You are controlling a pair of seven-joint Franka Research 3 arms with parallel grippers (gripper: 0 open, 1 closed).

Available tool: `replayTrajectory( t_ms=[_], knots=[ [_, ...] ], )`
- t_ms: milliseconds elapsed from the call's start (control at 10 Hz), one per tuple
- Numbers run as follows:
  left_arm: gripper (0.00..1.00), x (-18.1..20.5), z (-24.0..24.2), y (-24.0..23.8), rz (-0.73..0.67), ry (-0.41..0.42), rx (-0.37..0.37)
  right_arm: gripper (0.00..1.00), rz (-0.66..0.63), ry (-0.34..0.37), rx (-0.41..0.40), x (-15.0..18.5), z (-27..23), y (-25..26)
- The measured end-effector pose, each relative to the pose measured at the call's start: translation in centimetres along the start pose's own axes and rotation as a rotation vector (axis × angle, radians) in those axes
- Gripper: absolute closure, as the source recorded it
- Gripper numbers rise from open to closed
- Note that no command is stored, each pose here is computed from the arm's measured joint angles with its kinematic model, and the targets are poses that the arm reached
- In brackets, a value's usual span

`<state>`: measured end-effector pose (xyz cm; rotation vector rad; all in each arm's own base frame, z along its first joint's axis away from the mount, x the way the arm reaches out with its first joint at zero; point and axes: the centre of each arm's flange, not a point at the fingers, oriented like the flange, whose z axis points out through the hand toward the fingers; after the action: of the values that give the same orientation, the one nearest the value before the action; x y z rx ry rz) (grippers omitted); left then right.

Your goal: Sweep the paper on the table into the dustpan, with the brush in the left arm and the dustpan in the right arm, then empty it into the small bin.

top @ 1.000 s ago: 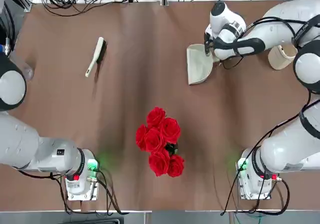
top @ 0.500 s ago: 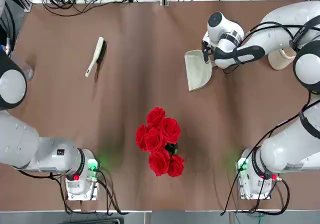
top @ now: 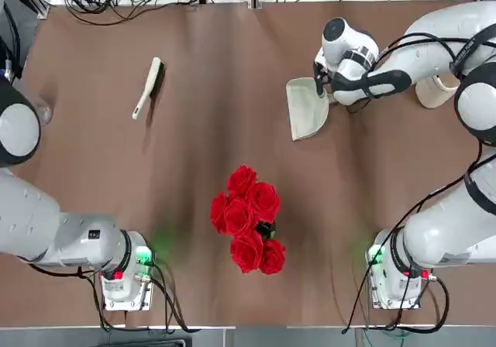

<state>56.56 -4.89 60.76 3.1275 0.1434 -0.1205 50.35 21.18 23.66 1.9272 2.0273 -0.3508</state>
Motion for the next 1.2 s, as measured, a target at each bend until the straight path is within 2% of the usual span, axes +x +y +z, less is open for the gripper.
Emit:
replayTrajectory(
  t_ms=[200, 300, 500, 700, 900, 1000, 1100, 1200],
  knots=[
    [0.00, 0.0, 0.0, 0.0, 0.004, 0.002, 0.000, 0.00, 0.084, -0.025, 0.016, -2.0, -2.5, 1.8],
    [0.00, 0.1, 0.0, -0.1, 0.028, 0.003, -0.001, 0.00, 0.156, -0.012, 0.034, -3.4, -5.4, 3.1],
    [0.00, 0.4, -0.1, -2.1, 0.053, 0.005, -0.003, 0.00, 0.284, 0.011, 0.004, -7.1, -13.3, 5.2],
    [0.00, 0.6, -0.2, -3.8, 0.052, 0.007, -0.006, 0.00, 0.448, 0.071, 0.011, -12.7, -20.8, 7.2],
    [0.00, 0.6, -0.5, -3.6, 0.057, 0.013, -0.006, 0.00, 0.665, 0.150, 0.013, -18.7, -26.7, 9.1],
    [0.00, 0.6, -0.6, -3.6, 0.057, 0.015, -0.006, 0.00, 0.794, 0.183, 0.025, -20.4, -28.3, 9.5],
    [0.00, 0.6, -0.6, -3.6, 0.057, 0.015, -0.006, 0.00, 0.932, 0.229, 0.078, -22.3, -28.6, 9.6],
    [0.00, 0.6, -0.6, -3.5, 0.058, 0.016, -0.006, 0.00, 1.084, 0.278, 0.148, -25.7, -28.3, 9.7]
  ],
)
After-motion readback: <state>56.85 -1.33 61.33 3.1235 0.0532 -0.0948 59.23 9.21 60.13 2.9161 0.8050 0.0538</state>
